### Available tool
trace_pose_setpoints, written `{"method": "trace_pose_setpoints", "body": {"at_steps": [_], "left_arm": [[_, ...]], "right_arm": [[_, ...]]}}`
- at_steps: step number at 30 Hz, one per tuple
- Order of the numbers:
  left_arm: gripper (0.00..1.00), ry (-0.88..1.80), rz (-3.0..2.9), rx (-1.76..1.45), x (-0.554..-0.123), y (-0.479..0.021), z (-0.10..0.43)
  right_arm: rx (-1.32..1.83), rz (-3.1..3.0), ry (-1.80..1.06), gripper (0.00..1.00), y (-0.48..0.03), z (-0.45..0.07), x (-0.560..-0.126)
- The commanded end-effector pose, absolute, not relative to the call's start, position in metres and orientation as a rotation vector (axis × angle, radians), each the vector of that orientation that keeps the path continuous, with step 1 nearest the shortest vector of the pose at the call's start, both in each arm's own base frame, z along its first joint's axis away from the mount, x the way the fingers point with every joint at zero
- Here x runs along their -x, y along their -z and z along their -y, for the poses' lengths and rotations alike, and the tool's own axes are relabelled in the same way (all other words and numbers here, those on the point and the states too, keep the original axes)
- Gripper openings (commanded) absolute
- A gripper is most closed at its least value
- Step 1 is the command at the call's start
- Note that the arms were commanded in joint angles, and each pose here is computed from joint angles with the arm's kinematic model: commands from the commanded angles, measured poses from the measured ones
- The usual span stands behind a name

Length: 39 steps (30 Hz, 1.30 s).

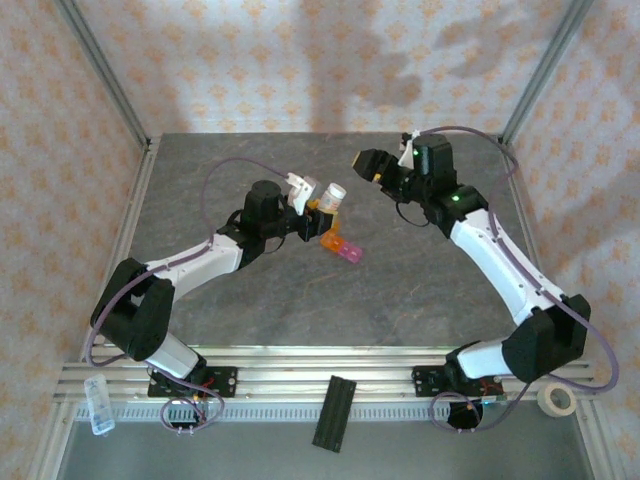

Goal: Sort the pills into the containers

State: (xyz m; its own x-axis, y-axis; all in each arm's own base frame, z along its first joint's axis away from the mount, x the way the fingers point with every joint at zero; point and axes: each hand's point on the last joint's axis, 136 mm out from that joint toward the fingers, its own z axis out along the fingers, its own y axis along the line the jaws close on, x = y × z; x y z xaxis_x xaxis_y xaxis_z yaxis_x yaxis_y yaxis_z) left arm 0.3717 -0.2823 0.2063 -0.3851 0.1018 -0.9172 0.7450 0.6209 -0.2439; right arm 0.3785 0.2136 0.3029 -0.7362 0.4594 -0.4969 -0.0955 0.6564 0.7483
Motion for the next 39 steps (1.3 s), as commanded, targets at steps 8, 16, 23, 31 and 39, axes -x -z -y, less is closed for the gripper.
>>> {"method": "trace_pose_setpoints", "body": {"at_steps": [8, 16, 23, 31, 39], "left_arm": [[0.00, 0.750, -1.798, -0.725, -0.373, -0.234, 0.285], [0.00, 0.751, -1.802, -0.733, -0.370, -0.233, 0.287], [0.00, 0.758, -1.798, -0.732, -0.372, -0.234, 0.289], [0.00, 0.786, -1.774, -0.715, -0.371, -0.242, 0.291], [0.00, 0.986, -1.681, -0.685, -0.360, -0.268, 0.301]], "right_arm": [[-0.335, -2.278, -1.014, 0.77, -0.275, -0.248, -0.382], [-0.293, -2.289, -1.033, 0.73, -0.274, -0.268, -0.383], [-0.276, -2.312, -1.036, 0.65, -0.266, -0.277, -0.382], [-0.232, -2.310, -0.994, 0.33, -0.264, -0.274, -0.382], [0.117, -2.117, -1.189, 0.30, -0.297, -0.267, -0.375]]}}
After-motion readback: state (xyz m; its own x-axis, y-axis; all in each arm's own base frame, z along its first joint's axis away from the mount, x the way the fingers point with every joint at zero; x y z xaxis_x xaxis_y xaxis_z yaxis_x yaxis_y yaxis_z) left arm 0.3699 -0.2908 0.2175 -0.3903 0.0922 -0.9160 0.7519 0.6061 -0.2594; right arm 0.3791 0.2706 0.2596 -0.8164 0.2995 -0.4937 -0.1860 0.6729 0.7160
